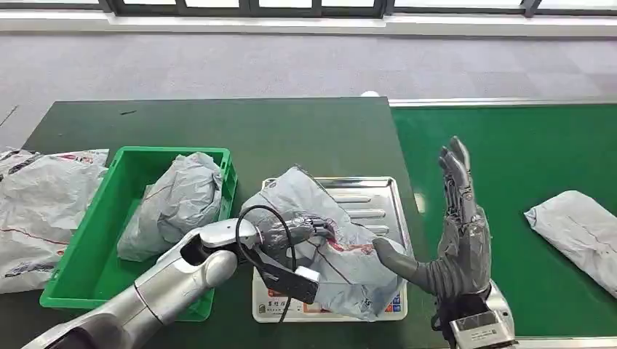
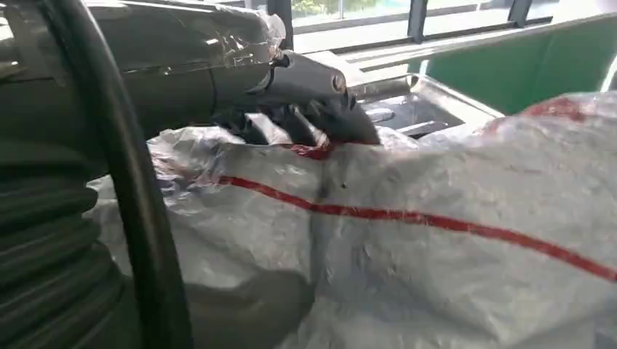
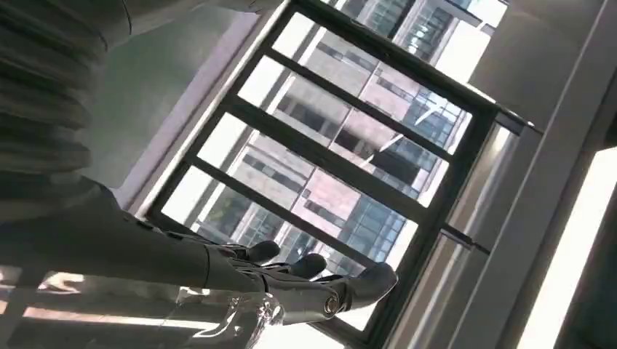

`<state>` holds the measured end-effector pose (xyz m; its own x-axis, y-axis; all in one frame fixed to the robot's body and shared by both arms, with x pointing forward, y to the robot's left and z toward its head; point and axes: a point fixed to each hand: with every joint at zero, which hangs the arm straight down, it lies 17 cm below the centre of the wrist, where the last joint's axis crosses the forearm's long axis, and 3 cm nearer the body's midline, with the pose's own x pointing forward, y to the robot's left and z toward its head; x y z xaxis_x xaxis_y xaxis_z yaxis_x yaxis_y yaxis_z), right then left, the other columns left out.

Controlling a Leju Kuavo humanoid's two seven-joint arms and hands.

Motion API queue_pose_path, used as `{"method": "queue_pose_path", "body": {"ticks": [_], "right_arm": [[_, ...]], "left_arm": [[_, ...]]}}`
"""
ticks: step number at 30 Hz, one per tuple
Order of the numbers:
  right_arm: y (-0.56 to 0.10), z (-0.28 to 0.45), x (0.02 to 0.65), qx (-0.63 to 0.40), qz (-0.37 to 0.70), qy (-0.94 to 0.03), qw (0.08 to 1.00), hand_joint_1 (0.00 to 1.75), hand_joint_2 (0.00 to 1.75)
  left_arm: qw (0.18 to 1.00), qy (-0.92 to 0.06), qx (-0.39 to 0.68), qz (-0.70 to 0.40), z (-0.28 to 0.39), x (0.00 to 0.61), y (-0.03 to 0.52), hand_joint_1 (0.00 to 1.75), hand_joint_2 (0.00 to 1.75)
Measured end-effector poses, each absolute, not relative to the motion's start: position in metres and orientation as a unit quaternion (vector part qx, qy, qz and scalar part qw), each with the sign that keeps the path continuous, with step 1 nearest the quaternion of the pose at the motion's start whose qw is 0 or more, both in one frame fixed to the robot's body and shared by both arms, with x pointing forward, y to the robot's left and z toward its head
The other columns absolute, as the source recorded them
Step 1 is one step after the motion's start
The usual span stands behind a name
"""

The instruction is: Moved the parcel from conveyor to table for the left to box.

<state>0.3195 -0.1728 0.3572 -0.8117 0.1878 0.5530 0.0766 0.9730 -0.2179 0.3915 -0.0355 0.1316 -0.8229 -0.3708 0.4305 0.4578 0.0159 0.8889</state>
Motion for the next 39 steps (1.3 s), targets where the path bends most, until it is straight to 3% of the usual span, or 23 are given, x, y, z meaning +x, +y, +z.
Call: {"method": "queue_pose_path", "body": {"ticks": [29,39], "right_arm": [[-0.175,0.351,0.320,-0.077,0.087,-0.947,0.300,0.00,1.75],[-0.177,0.346,0.310,-0.088,0.090,-0.943,0.307,0.00,1.75]], "left_arm": [[0.308,-0.674,-0.001,-0.672,0.121,0.402,-0.037,1.75,1.75],[0.276,-0.844,0.162,-0.431,0.270,0.426,0.013,1.75,1.75]]}}
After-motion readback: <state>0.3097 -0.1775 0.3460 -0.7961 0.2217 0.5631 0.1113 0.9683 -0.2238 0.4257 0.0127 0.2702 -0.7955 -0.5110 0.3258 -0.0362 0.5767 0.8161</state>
